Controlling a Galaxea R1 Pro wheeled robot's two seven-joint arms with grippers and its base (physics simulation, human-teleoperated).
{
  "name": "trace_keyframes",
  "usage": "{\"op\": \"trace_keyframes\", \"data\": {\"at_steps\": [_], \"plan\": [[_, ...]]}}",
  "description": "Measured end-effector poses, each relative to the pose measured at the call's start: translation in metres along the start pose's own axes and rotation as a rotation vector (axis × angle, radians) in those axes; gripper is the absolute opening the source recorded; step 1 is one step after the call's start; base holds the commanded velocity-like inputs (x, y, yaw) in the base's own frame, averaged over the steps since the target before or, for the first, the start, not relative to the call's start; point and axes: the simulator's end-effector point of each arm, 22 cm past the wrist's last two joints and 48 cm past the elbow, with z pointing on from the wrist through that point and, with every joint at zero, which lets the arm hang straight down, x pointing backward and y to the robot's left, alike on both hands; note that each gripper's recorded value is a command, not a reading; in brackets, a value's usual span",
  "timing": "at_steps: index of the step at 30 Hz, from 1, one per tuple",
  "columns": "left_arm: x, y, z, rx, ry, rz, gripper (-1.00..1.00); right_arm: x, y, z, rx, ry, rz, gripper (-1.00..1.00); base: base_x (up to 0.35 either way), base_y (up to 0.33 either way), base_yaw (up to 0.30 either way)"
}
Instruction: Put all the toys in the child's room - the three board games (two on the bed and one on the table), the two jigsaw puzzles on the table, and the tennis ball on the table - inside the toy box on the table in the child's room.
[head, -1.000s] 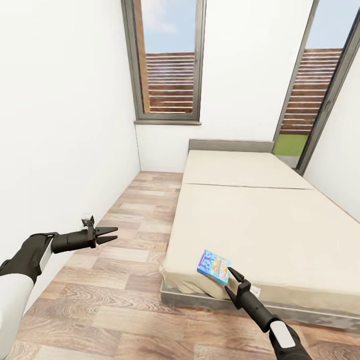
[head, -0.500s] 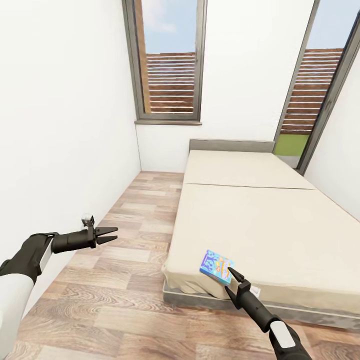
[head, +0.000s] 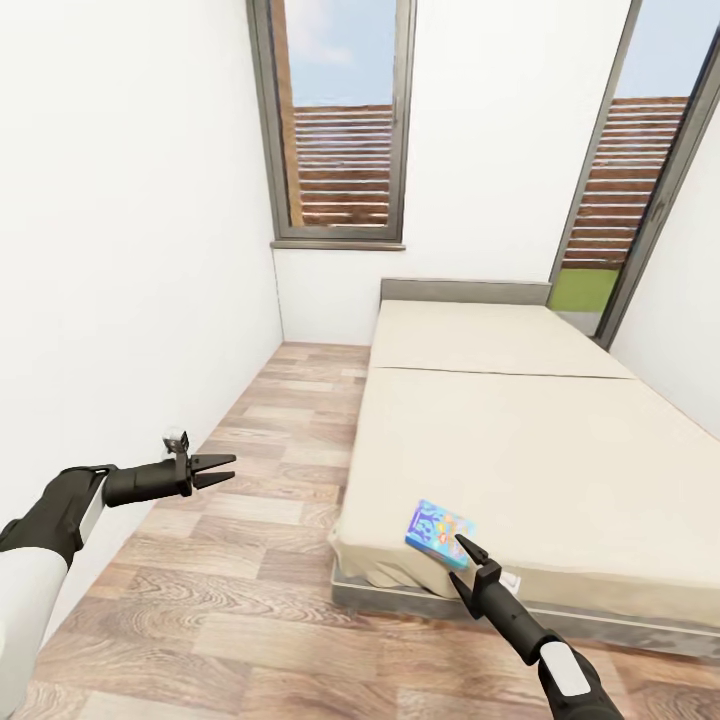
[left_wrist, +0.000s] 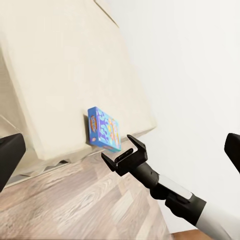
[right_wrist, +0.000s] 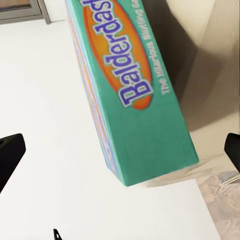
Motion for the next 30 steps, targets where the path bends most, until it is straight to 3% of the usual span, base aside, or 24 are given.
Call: {"op": "trace_keyframes", "data": {"at_steps": [30], "plan": [[0.0,-0.0002,0.0,0.001,0.0,0.0,1.0,0.0021,-0.0013,0.0004,0.007,0.009,-0.004,1.0,0.021,0.021,0.0]]}}
